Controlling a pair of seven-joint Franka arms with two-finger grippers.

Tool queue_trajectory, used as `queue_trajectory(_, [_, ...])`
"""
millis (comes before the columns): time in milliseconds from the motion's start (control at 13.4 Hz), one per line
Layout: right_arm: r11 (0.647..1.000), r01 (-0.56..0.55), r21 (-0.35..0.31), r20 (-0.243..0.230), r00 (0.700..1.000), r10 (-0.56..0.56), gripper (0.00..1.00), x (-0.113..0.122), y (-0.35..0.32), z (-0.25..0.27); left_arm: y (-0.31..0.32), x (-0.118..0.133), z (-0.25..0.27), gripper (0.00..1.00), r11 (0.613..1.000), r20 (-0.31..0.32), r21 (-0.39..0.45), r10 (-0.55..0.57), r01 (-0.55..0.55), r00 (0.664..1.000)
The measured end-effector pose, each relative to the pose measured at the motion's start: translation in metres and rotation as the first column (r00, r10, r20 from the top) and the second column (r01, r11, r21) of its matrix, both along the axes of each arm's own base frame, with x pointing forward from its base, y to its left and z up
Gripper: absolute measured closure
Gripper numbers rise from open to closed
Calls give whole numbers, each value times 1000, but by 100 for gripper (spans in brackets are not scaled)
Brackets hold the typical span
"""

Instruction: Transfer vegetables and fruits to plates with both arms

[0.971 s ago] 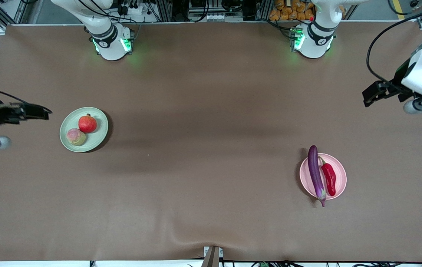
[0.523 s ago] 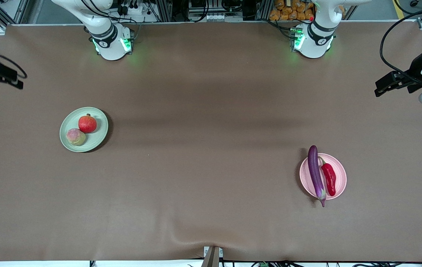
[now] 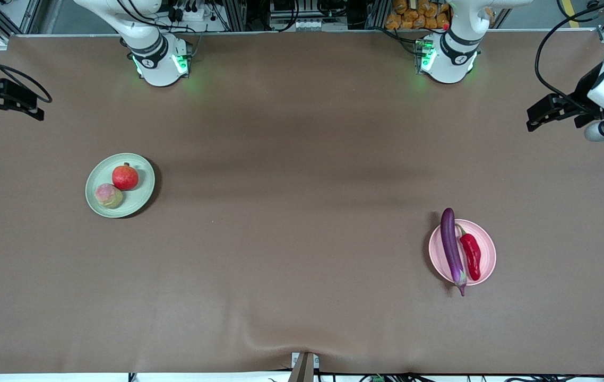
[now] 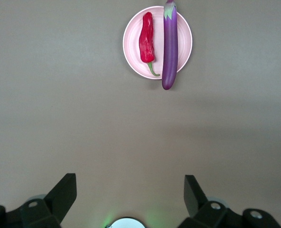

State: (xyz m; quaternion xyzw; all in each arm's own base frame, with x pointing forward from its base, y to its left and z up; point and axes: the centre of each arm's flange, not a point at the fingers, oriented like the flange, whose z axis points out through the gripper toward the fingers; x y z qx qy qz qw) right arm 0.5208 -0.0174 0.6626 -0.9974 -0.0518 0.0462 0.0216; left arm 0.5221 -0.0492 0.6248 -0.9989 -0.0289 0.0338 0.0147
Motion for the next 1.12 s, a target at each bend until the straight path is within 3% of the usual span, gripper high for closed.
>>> queue_trajectory(448, [992,-117,53,9,993,117,0,-5,0,13,3,-12,31,0,1000,-1,0,4,-4,1000])
queue_trajectory(747, [991,-122,55,5,993,122,0,-5,-1,12,8,-14,59,0,1000,50,-5,14,-14,999])
queue_trajectory(1120, [992,-111,59,-7,994,111,0,-5,-8,10,7,-15,61,0,1000,54,-6,13,-12,998])
